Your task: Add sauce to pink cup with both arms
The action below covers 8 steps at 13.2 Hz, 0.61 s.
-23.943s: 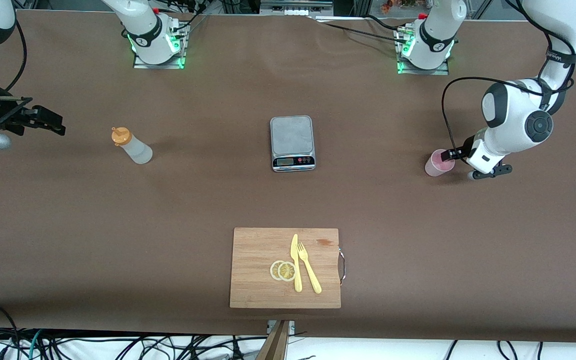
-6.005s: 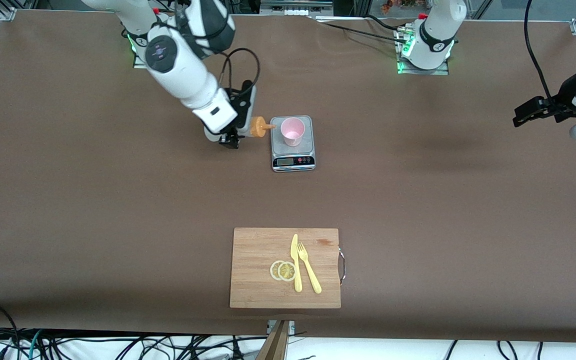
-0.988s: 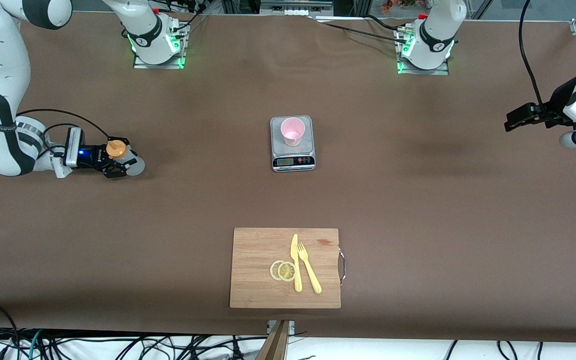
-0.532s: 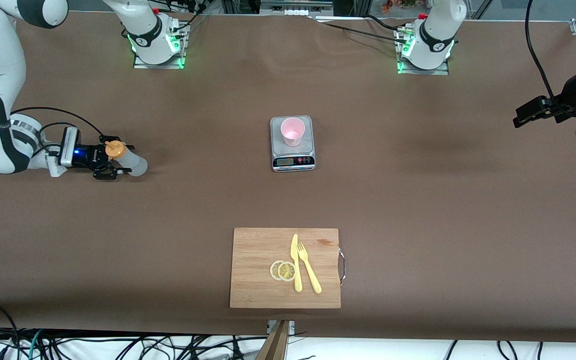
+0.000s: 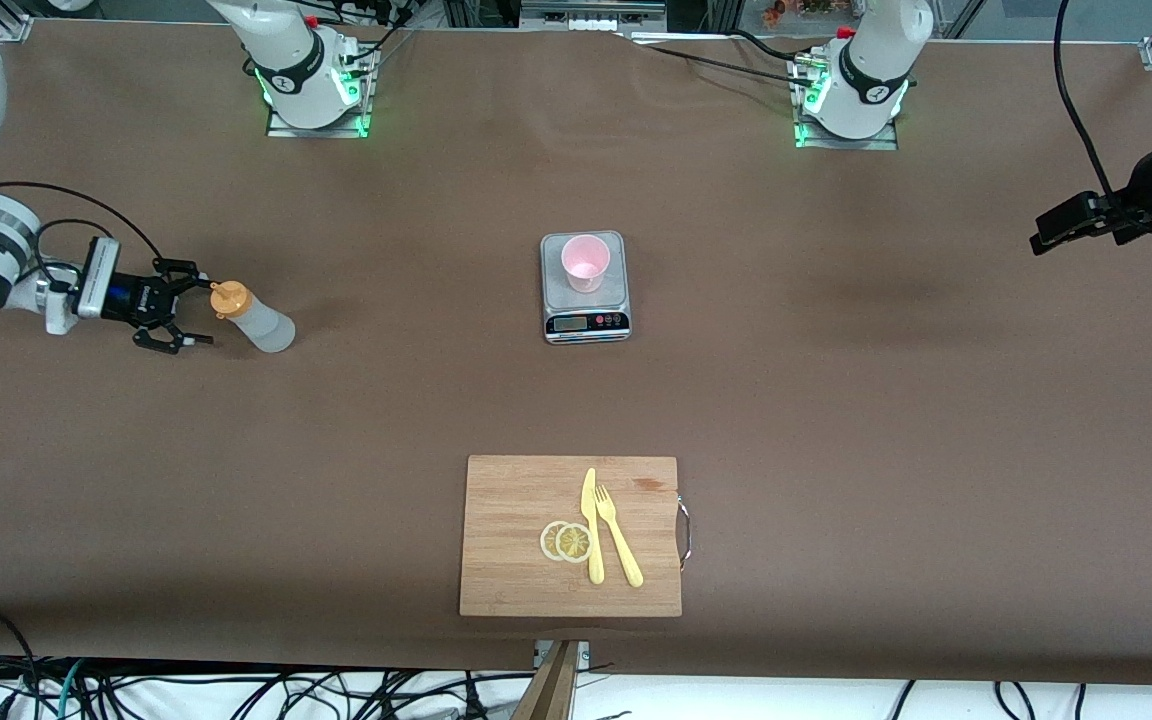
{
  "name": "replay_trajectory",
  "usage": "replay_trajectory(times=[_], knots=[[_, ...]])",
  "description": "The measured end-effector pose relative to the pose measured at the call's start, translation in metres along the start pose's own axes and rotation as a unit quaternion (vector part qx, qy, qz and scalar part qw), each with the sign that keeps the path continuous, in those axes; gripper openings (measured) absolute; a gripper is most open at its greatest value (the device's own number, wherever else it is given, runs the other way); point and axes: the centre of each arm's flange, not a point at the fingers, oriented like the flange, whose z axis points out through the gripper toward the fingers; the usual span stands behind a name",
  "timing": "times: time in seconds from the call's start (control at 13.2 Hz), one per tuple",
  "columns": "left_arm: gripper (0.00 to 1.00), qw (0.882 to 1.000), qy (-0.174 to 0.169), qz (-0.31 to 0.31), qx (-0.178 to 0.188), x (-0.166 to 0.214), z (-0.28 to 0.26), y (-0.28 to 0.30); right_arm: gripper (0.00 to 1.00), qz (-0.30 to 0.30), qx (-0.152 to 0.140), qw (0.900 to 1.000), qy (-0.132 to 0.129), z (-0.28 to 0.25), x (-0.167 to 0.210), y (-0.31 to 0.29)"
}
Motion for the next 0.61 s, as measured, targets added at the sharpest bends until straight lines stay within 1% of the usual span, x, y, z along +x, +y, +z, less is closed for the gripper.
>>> replay_trajectory(times=[0.15, 0.3, 0.46, 0.61], knots=[[1.00, 1.000, -0.001, -0.002, 0.000, 0.000, 0.000, -0.002, 1.00, 0.036, -0.009, 0.999, -0.034, -0.019, 0.013, -0.006], [1.00, 1.000, -0.001, -0.003, 0.000, 0.000, 0.000, -0.003, 1.00, 0.086, -0.017, 0.994, -0.067, -0.035, 0.032, -0.010], [1.00, 1.000, -0.001, -0.002, 0.000, 0.000, 0.000, -0.003, 1.00, 0.134, -0.026, 0.986, -0.095, -0.053, 0.056, -0.014], [1.00, 1.000, 0.001, -0.002, 0.000, 0.000, -0.001, -0.002, 1.00, 0.188, -0.036, 0.974, -0.125, -0.070, 0.081, -0.020]])
